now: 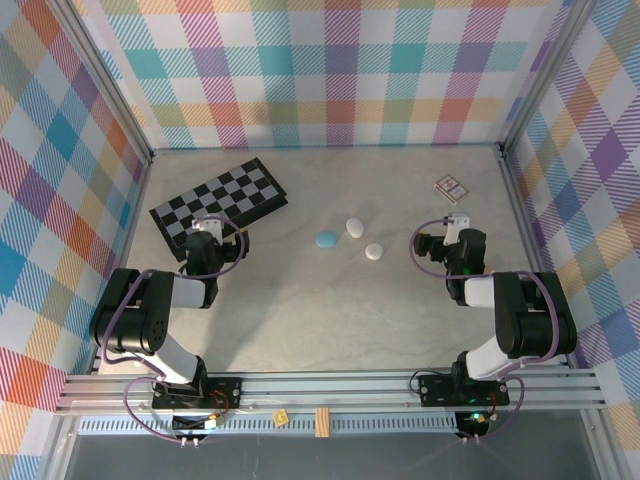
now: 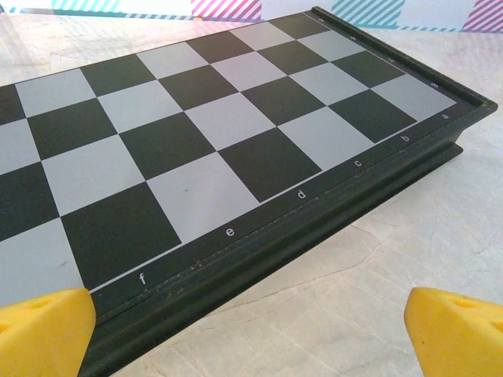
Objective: Insert the wireless bluetooth earbuds into the charging case
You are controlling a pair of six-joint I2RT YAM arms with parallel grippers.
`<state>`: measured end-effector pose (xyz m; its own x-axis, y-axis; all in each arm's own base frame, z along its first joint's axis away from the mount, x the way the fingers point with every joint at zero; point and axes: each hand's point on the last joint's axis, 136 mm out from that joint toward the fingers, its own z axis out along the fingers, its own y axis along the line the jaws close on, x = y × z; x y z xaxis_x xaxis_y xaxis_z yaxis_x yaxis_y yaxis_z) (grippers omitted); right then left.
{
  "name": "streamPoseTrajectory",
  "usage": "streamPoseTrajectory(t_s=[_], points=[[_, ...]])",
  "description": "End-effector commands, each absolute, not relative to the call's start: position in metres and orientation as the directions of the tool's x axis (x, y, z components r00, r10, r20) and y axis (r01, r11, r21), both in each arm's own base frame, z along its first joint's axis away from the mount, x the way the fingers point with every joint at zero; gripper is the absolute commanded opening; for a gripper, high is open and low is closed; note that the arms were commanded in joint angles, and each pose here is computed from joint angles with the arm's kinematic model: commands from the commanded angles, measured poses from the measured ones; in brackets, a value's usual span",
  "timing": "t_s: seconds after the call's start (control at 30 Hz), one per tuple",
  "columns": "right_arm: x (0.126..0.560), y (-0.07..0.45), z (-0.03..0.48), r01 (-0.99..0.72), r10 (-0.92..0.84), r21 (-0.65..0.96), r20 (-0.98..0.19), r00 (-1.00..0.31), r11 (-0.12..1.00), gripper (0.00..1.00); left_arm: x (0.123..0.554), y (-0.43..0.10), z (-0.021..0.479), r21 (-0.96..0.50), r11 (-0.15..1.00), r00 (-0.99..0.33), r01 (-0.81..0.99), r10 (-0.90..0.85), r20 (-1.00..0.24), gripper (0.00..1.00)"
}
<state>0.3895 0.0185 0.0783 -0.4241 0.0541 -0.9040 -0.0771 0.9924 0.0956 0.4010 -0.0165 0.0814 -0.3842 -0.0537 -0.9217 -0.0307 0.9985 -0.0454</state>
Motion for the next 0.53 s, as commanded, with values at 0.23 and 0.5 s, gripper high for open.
streamPoseTrajectory(t_s=[0.23,0.5], points=[[0.3976,0.0185,0.0911,-0.088,0.061,0.102,-0.922,-0.383,0.991,0.99,0.4015,-0.0125,0.0808,-0.050,0.998,-0.388,-0.044,-0.063,-0.919,1.00],[0.3976,0.0187,0.0913,-0.089,0.060,0.101,-0.922,-0.382,0.991,0.99,0.4015,-0.0125,0.0808,-0.050,0.998,-0.389,-0.044,-0.063,-0.919,1.00]])
